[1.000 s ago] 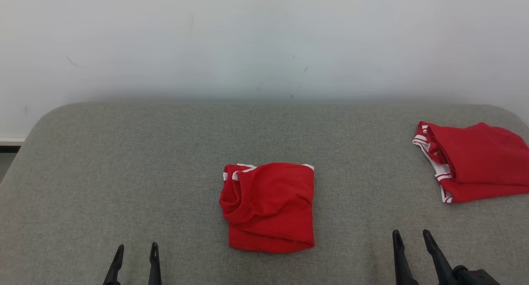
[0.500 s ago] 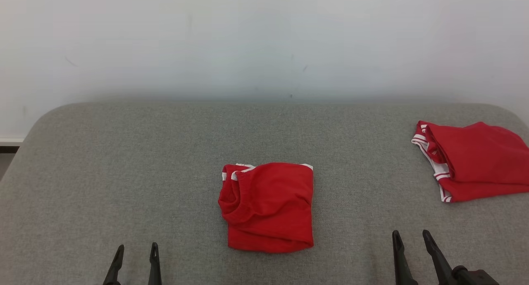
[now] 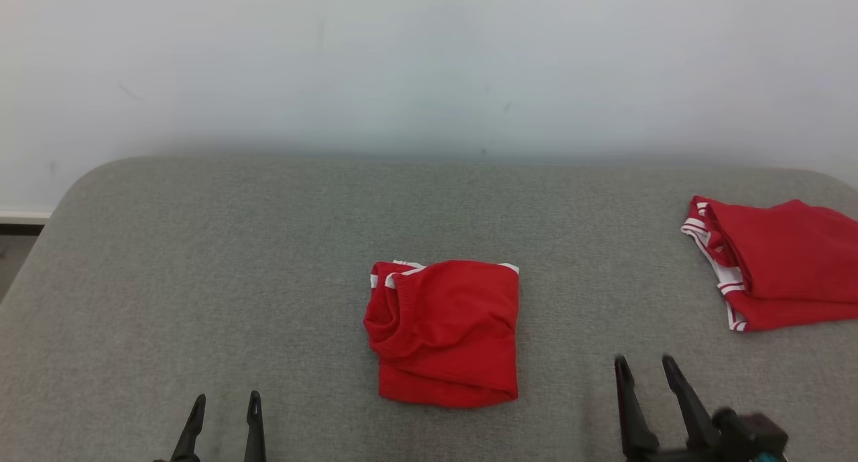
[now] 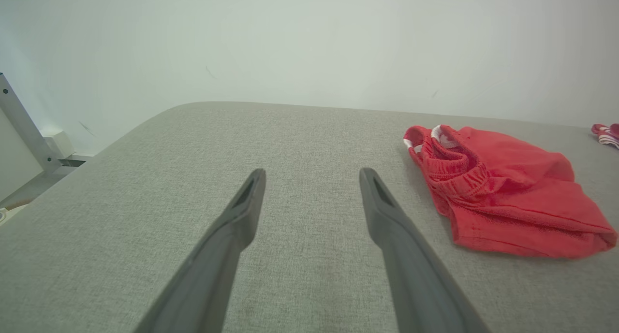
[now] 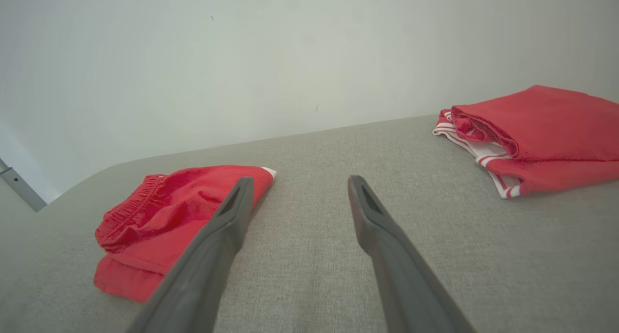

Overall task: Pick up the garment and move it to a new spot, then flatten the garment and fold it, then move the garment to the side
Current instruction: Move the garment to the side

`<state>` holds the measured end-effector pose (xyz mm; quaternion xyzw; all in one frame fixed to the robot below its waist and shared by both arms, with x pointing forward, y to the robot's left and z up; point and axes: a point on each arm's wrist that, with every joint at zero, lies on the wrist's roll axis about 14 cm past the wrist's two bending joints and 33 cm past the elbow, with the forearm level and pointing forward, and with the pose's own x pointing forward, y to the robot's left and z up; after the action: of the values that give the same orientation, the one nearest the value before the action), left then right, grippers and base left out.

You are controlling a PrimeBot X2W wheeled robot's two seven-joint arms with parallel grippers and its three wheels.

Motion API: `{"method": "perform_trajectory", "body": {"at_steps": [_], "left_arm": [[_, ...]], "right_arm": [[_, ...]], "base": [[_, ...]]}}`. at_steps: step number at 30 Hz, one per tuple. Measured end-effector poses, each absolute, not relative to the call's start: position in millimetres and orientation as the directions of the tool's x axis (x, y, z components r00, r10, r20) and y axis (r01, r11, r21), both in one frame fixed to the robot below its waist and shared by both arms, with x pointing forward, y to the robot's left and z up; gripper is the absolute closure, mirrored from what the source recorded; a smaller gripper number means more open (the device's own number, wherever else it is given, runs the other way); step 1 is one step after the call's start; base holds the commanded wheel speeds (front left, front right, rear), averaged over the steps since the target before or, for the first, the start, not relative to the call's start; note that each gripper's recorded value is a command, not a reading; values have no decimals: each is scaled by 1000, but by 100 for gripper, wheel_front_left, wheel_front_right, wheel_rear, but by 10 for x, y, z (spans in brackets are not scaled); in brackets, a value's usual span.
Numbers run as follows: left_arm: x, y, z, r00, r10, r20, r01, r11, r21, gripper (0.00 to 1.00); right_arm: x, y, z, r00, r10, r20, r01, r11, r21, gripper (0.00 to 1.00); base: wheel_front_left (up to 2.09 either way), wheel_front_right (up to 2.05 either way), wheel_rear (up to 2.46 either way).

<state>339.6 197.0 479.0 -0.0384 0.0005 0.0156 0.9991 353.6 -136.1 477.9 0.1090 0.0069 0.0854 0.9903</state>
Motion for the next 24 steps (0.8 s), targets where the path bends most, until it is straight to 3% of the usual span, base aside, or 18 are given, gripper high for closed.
{"method": "perform_trajectory", "body": {"at_steps": [4,9,17,24], "left_arm": [[3368,1999,4773,999,42,-8,-43,996,-83,0],[3304,2053,4723,998,64,-24,-66,993,-95,0],[3250,2124,4673,995,95,-42,-99,988,-116,0],[3228,2237,4683,990,132,-42,-136,984,-115,0]], "right_arm": [[3793,-1147,4901,973,226,37,-229,946,229,0],[4073,-855,4784,954,300,-22,-286,926,247,0],[4487,-467,4564,911,380,-163,-328,905,271,0],[4589,-376,4240,869,378,-319,-294,914,280,0]], "base": [[0,0,0],[0,0,0],[0,0,0],[0,0,0]]}}
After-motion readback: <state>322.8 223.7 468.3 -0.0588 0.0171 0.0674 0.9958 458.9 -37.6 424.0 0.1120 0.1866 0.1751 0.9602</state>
